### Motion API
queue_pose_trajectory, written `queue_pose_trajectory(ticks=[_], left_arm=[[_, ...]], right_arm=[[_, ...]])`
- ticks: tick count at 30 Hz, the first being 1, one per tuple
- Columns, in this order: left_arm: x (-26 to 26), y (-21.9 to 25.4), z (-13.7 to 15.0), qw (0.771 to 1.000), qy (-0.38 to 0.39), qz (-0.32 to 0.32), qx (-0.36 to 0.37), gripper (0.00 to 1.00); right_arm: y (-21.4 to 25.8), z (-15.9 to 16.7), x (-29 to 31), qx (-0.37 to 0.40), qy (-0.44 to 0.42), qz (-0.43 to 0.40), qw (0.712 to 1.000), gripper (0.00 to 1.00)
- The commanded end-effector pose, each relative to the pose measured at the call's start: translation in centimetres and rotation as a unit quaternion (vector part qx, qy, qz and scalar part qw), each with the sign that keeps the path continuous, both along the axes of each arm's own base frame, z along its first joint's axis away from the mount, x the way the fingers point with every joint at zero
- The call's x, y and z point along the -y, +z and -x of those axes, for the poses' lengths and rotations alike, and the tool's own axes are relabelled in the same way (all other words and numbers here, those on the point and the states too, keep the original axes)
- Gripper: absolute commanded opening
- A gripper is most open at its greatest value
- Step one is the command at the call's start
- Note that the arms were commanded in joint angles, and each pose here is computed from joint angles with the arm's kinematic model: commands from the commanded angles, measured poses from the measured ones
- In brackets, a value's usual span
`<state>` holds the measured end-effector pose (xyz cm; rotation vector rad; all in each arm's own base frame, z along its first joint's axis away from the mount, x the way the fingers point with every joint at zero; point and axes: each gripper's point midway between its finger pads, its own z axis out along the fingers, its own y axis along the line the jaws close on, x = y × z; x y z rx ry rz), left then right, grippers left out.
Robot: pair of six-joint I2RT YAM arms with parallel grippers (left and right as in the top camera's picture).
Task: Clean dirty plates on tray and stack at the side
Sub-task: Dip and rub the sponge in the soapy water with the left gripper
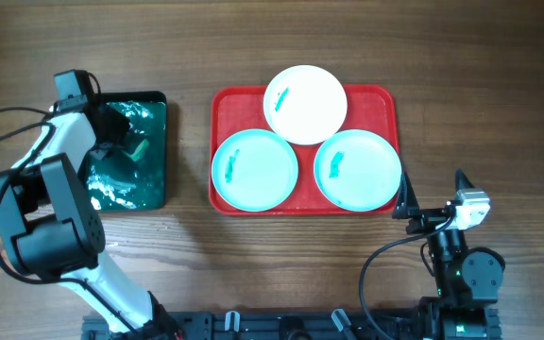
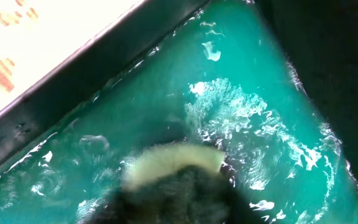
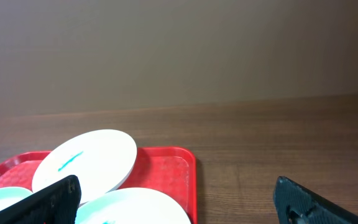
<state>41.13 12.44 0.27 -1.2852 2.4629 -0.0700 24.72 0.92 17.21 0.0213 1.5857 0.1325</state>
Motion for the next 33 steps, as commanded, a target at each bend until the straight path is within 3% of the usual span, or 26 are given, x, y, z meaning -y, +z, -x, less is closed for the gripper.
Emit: queue_pose_trajectory(ticks=[1, 5, 7, 9, 11, 14, 15, 18, 19, 20, 21, 31, 33], left_arm=[[1.5, -4.0, 4.0, 0.996, 0.000, 0.041, -0.082, 1.00], [4.0, -4.0, 4.6, 0.990, -0.016, 0.108, -0.089, 1.00], [5.4, -3.8, 4.8, 0.985, -0.024, 0.146, -0.089, 0.89], [6.3, -3.7, 5.0, 0.981, -0.028, 0.171, -0.090, 0.66], [6.8, -3.6, 5.2, 0.978, -0.030, 0.184, -0.093, 0.51], [6.9, -3.6, 5.6, 0.976, -0.029, 0.189, -0.100, 0.10], [7.0, -3.6, 5.6, 0.976, -0.029, 0.189, -0.102, 0.04], [6.9, -3.6, 5.6, 0.976, -0.029, 0.189, -0.101, 0.04], [6.9, -3.6, 5.5, 0.977, -0.029, 0.188, -0.100, 0.27], [6.9, -3.6, 5.4, 0.977, -0.030, 0.187, -0.096, 0.80], [6.7, -3.6, 5.0, 0.979, -0.030, 0.183, -0.090, 1.00], [3.7, -2.9, 3.3, 0.993, -0.019, 0.102, -0.058, 1.00], [3.6, -2.9, 3.2, 0.993, -0.019, 0.098, -0.056, 0.91]], right_arm=[[0.2, 0.0, 0.0, 0.003, 0.002, -0.005, 1.000, 1.00], [0.2, 0.0, 0.0, 0.003, 0.002, -0.005, 1.000, 1.00], [0.2, 0.0, 0.0, 0.003, 0.002, -0.005, 1.000, 1.00], [0.2, 0.0, 0.0, 0.003, 0.002, -0.005, 1.000, 1.00], [0.2, 0.0, 0.0, 0.003, 0.002, -0.005, 1.000, 1.00], [0.2, 0.0, 0.0, 0.003, 0.002, -0.005, 1.000, 1.00], [0.2, 0.0, 0.0, 0.003, 0.002, -0.005, 1.000, 1.00], [0.2, 0.0, 0.0, 0.003, 0.002, -0.005, 1.000, 1.00], [0.2, 0.0, 0.0, 0.003, 0.002, -0.005, 1.000, 1.00], [0.2, 0.0, 0.0, 0.003, 0.002, -0.005, 1.000, 1.00], [0.2, 0.0, 0.0, 0.003, 0.002, -0.005, 1.000, 1.00], [0.2, 0.0, 0.0, 0.003, 0.002, -0.005, 1.000, 1.00], [0.2, 0.0, 0.0, 0.003, 0.002, -0.005, 1.000, 1.00]])
